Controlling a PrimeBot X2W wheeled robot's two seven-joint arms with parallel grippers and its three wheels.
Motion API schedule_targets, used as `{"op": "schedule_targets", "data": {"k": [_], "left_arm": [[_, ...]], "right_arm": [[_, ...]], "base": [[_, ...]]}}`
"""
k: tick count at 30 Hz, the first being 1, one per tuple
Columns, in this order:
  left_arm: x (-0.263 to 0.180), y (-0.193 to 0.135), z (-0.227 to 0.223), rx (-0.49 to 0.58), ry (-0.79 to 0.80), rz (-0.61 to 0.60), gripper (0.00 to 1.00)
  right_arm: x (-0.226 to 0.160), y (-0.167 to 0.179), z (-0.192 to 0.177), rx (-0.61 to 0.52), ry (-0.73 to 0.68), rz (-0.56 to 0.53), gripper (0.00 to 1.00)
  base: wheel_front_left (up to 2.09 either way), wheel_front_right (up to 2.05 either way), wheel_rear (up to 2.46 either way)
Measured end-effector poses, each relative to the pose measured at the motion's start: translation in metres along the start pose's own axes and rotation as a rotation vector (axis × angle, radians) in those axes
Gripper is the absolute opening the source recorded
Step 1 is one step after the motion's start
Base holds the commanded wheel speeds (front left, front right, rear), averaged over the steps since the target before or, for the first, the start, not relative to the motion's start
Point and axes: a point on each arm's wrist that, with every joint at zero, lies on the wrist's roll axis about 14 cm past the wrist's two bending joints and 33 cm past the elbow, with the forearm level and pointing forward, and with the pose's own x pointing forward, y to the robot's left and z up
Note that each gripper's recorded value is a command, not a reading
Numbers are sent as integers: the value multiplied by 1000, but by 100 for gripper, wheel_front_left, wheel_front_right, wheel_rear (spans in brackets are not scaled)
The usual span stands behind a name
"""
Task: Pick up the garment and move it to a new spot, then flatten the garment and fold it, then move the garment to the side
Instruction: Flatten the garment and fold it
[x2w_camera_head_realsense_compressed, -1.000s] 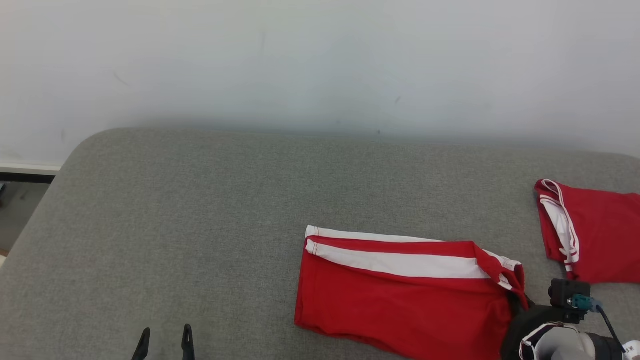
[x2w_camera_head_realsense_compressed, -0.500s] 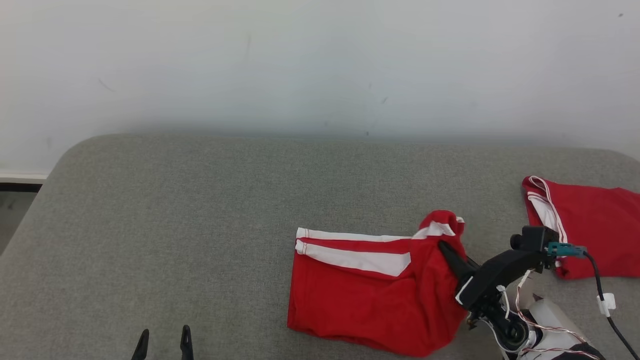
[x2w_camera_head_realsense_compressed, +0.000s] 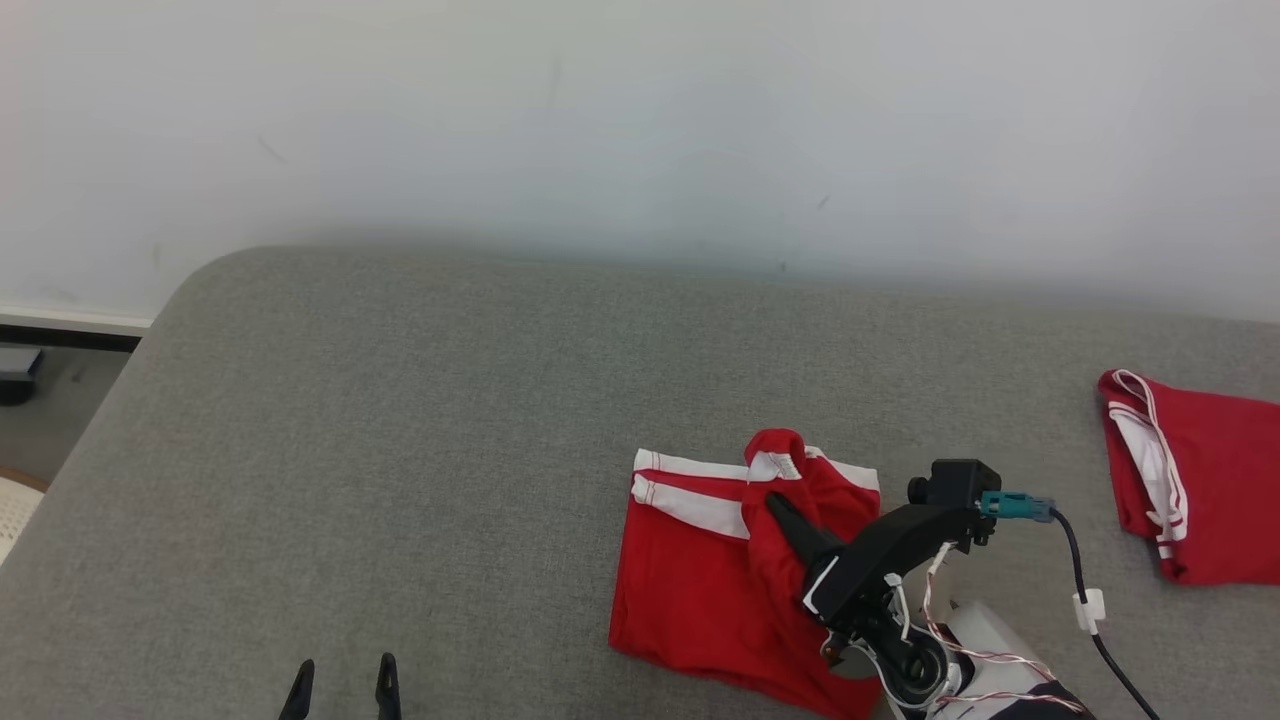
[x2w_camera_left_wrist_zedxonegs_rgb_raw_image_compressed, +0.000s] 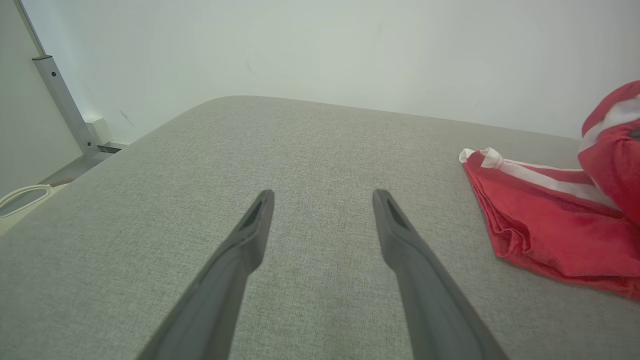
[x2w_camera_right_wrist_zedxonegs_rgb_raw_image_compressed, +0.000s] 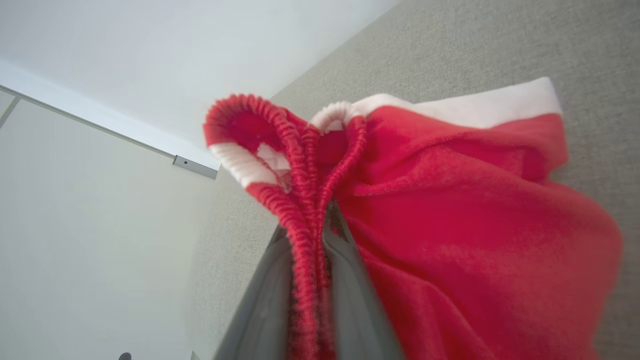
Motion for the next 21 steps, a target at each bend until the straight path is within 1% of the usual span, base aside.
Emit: {"op": "schedule_targets", "data": {"k": [5,10,13,21], "left_arm": [[-1,2,0,-5,1,5,100],[-4,4,-2,-12,8,23,100],[-3,5,-3,-13,10,28,100],[-5,9,-5,-20,19,51,100]], "right_arm": [[15,-2,-12,-35,30,-27,0],[29,16,-28,-12,71,21,0],[33,21,-34,-18,82,31,0],[42,14,-52,-59,117,1,0]], "base": [[0,0,0],[0,0,0],[0,0,0],[0,0,0]]}}
